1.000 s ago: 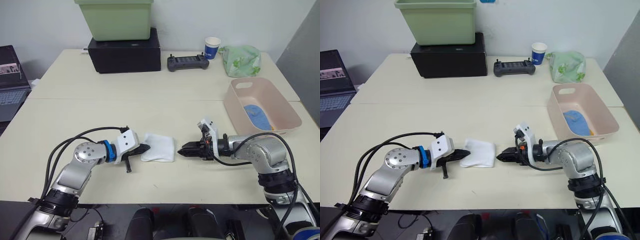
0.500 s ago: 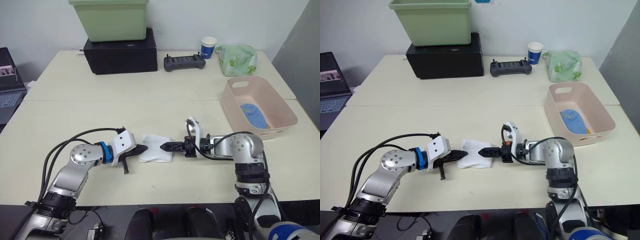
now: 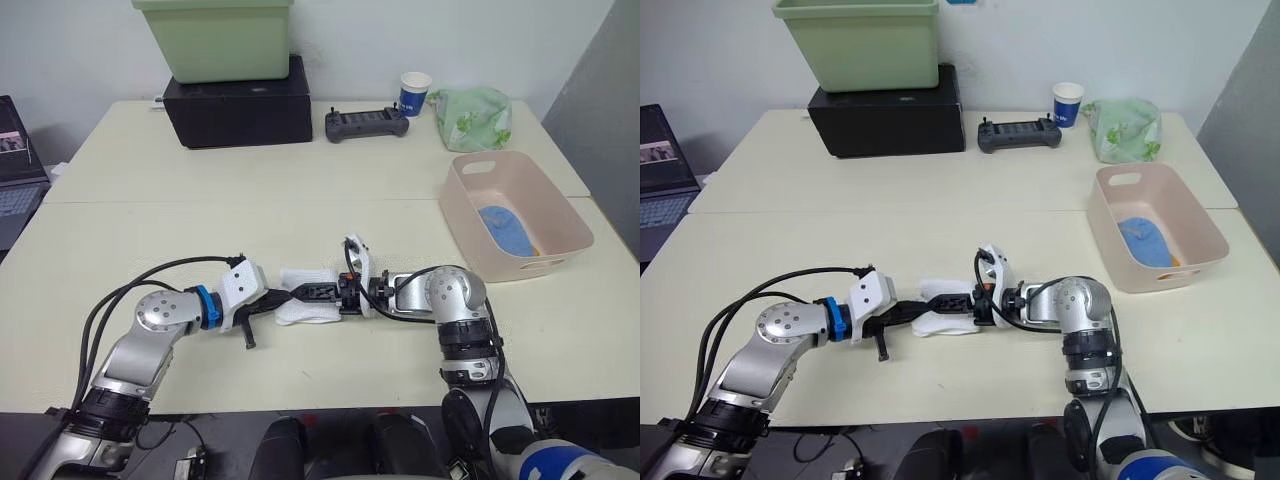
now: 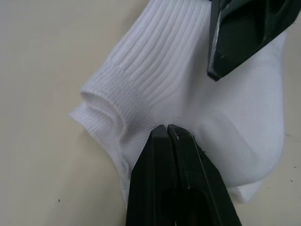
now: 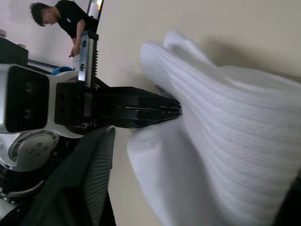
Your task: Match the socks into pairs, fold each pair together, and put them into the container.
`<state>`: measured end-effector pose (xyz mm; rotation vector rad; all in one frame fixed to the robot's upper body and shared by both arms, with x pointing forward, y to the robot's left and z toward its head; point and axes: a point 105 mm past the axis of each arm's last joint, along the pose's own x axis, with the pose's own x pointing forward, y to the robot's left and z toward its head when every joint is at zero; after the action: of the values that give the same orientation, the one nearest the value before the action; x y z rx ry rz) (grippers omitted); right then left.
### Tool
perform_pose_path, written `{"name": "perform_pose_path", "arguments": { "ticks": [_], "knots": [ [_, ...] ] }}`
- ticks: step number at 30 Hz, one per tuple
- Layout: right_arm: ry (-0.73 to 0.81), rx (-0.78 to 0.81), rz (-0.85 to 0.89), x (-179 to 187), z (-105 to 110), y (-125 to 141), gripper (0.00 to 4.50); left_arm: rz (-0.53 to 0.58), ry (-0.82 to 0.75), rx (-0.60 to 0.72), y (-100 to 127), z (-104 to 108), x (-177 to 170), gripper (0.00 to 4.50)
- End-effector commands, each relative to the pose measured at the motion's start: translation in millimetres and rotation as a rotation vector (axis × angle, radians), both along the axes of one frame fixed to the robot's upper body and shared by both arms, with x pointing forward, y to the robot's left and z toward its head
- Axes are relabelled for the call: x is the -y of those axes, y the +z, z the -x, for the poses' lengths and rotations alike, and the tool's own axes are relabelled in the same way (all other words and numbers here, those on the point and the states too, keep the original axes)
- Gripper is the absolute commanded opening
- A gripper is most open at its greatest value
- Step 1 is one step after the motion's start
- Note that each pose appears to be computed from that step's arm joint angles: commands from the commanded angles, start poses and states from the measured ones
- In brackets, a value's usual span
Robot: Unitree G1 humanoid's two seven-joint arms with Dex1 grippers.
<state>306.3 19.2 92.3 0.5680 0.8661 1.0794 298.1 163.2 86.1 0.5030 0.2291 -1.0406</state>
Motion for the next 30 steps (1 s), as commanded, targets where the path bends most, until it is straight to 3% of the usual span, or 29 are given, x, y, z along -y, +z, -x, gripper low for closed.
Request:
{"name": "perform_pose_path", "arguments": {
  "ticks": [1,7,10,13,17,25,30],
  "knots": [
    [0.015,0.023,-0.005,-2,1,2,2.04,-0.012,0.018,-0.028,-5,3,-6,0.00],
    [-0.006,0.050,-0.003,2,-4,4,0.03,0.033,0.009,-0.011,6,5,-4,0.00],
    [-0.023,0.109,-0.014,12,-7,17,0.03,0.118,0.008,-0.001,33,7,-5,0.00],
    [-0.054,0.202,-0.042,26,-11,41,0.00,0.227,-0.010,-0.032,67,14,-5,0.62],
    [-0.108,0.396,-0.051,49,-14,83,0.00,0.326,-0.064,-0.064,110,20,4,1.94],
    [-0.282,0.810,0.112,124,-18,161,0.00,0.453,-0.207,0.064,184,1,66,4.48],
    [-0.403,1.019,0.328,177,-28,199,0.00,0.478,-0.287,0.113,201,-5,102,4.48]
  ]
}}
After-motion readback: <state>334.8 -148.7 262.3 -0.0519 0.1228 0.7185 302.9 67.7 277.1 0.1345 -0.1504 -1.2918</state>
